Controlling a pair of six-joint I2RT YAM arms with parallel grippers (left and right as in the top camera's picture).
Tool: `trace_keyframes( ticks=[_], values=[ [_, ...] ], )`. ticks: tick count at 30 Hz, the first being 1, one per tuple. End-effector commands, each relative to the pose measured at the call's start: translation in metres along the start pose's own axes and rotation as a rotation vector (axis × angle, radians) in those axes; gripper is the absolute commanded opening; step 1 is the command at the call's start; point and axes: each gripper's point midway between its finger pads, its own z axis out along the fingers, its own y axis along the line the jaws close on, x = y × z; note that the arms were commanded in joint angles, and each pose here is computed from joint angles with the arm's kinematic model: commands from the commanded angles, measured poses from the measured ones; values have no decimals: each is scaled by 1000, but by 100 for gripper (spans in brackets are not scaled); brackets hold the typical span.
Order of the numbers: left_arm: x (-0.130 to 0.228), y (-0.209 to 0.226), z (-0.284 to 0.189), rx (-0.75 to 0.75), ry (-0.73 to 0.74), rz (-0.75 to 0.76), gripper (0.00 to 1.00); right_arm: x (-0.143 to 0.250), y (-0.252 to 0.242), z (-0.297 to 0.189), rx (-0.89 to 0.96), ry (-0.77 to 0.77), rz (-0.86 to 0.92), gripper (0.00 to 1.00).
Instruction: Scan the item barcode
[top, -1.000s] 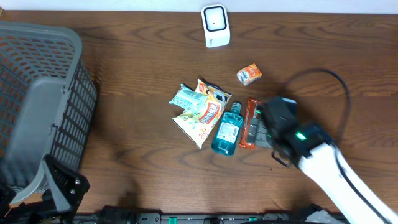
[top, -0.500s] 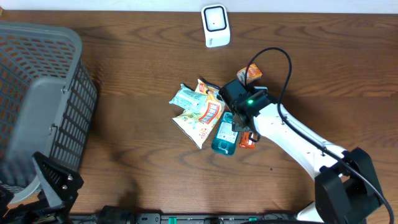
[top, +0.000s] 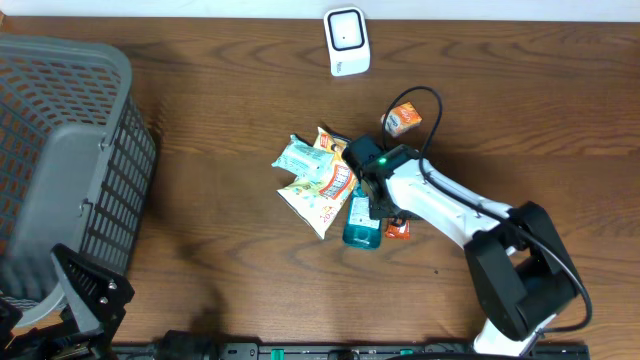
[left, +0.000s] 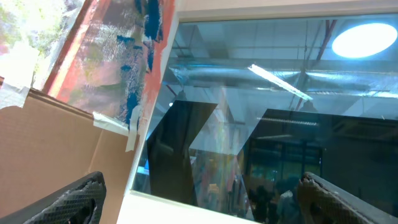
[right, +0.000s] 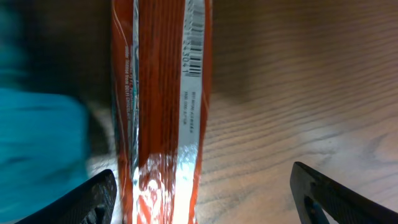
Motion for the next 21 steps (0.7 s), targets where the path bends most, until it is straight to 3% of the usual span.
trace_keyframes(
  ticks=[1,4,8,21],
  values=[
    [1,2,0,-14,-1,-2,98,-3,9,-2,-3,-27,-16,86],
    [1,2,0,-14,-1,-2,98,-5,21,-6,-27,-57,-30,93],
    [1,2,0,-14,-1,-2,98,-7,33,-9,-54,-91,-62,95],
    [1,2,0,-14,-1,-2,98,-13,25,18,67,-109,-94,80]
  ],
)
